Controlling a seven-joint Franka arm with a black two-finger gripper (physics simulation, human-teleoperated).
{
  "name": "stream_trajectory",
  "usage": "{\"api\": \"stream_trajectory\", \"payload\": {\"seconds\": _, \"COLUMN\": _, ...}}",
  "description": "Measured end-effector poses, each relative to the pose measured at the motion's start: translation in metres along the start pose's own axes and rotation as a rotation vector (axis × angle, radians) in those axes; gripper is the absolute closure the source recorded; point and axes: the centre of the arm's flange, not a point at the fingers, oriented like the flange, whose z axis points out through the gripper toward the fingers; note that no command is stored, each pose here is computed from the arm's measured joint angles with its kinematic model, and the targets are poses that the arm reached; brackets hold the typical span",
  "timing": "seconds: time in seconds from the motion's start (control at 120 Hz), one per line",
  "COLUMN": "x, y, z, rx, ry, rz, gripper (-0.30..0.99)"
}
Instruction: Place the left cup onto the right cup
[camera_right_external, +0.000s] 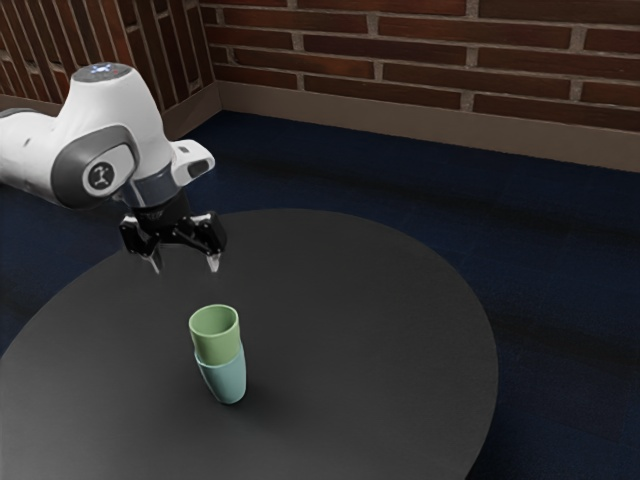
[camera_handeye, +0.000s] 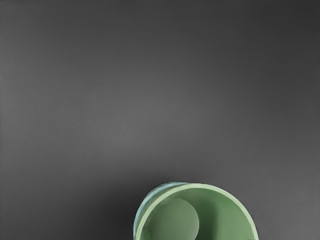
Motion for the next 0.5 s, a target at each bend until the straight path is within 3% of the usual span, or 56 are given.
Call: {"api": "stream_trajectory", "payload": {"seconds": 0.5, "x": 0.048, "y": 0.018, "z": -0.046, "rx": 0.033, "ry": 0.057, "rz": 0.117, "gripper": 0.0}}
